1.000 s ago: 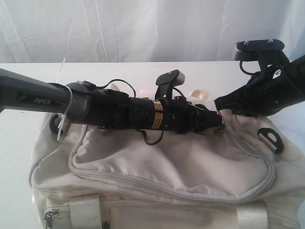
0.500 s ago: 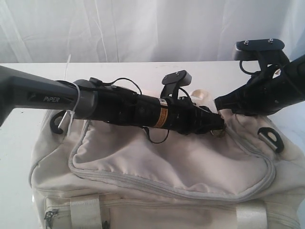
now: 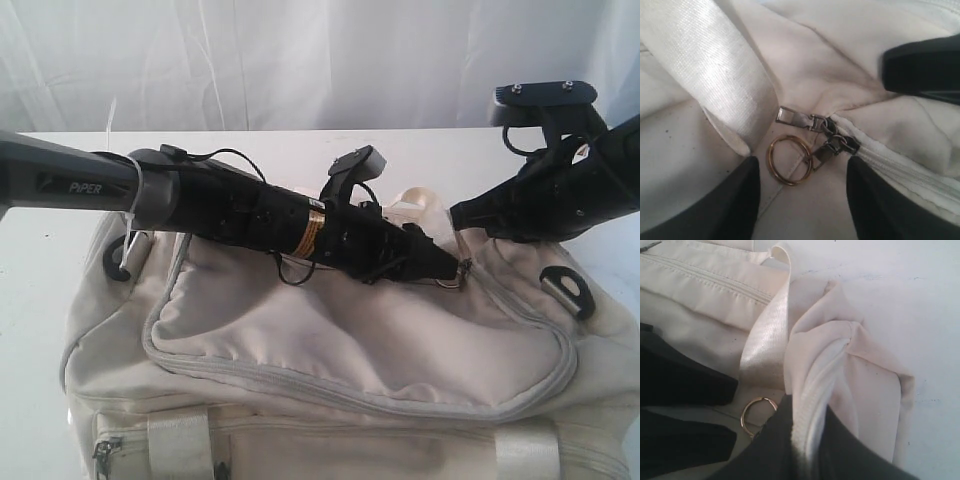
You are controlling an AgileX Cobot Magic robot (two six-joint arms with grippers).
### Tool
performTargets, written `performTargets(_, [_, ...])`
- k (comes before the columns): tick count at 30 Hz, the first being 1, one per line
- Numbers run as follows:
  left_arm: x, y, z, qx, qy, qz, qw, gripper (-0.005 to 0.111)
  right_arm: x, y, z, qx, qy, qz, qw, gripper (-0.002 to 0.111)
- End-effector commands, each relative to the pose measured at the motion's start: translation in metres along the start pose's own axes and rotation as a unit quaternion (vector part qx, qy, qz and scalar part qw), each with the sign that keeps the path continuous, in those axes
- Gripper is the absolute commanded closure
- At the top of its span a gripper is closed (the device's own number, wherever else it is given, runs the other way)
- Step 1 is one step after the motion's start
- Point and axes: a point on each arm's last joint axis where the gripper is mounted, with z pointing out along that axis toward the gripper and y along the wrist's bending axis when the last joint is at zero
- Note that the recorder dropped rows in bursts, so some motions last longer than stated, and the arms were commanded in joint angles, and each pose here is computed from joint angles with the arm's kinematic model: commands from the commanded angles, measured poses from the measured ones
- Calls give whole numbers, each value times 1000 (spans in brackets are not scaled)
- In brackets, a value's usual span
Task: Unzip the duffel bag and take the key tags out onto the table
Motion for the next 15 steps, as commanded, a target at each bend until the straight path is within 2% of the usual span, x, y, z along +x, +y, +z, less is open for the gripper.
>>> performTargets(1, [9,17,1,-51,21,7,998,49,-2,-2,-2,4,-17,1,1000,108])
performTargets(9, [15,23,6,-59,27,-1,998,49,-4,-2,-2,5,-23,1,1000,108])
performTargets(15, [41,33,32,-68,56,-21,996,49,-4,-2,-2,5,-24,1,1000,108])
